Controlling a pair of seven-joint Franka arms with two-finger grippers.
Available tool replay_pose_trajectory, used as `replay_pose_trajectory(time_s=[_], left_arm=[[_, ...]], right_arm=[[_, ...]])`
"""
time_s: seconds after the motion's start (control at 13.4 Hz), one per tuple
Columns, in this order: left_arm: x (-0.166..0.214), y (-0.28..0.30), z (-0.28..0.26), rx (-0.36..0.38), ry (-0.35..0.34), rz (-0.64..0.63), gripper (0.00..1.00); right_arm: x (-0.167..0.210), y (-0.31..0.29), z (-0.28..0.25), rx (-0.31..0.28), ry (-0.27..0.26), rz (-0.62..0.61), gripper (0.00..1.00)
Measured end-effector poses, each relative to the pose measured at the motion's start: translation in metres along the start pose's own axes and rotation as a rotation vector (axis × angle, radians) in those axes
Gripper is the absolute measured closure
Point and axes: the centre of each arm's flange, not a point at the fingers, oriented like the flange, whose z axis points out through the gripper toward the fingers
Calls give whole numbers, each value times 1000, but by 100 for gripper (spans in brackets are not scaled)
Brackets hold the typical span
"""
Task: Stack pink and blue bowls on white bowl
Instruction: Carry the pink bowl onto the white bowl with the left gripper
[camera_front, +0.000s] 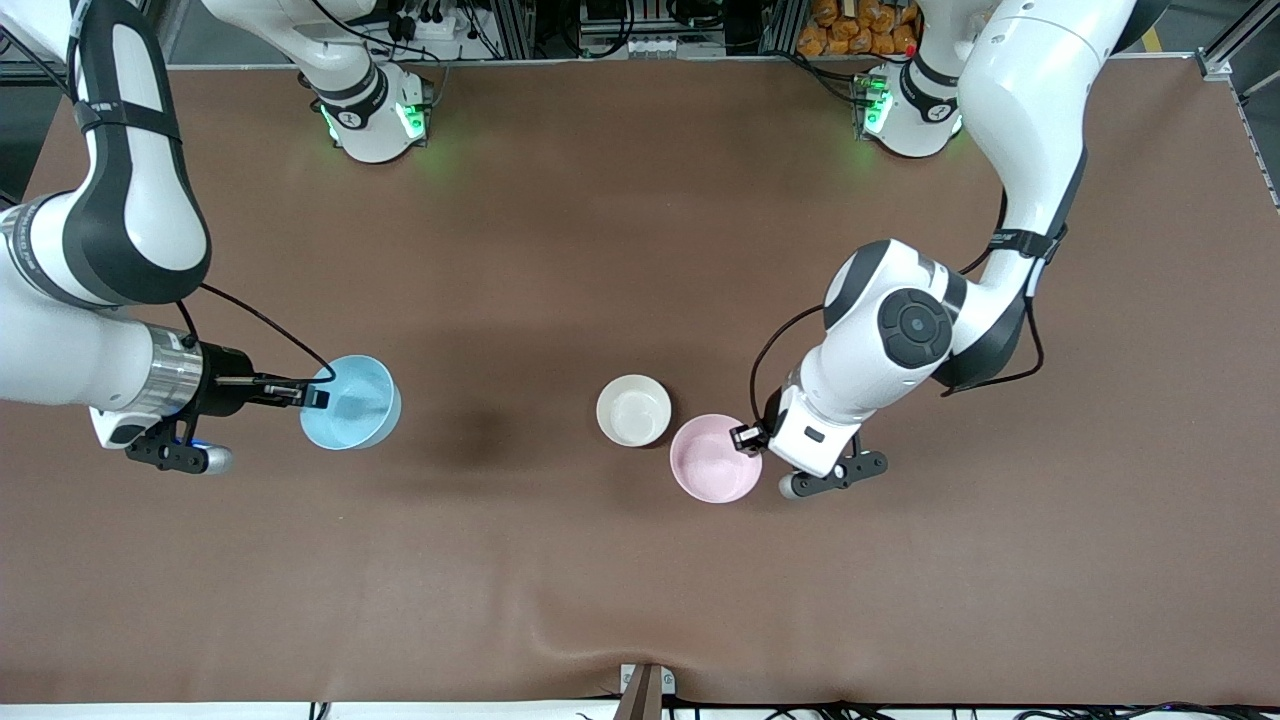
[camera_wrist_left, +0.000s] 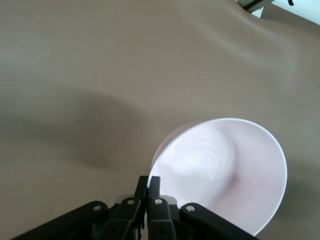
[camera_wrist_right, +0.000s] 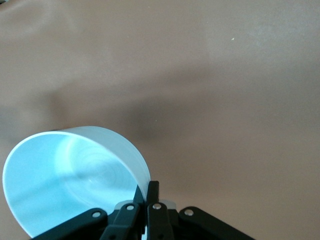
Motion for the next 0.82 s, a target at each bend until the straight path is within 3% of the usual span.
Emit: replay_pose_trajectory(time_s=[0.45, 0.82], left_arm=[[-17, 20, 25, -30, 13, 35, 97], [-42, 38, 64, -36, 5, -11, 97]], right_arm=[[-3, -12, 1, 7, -2, 38, 97], [-5, -21, 2, 7, -3, 64, 97]])
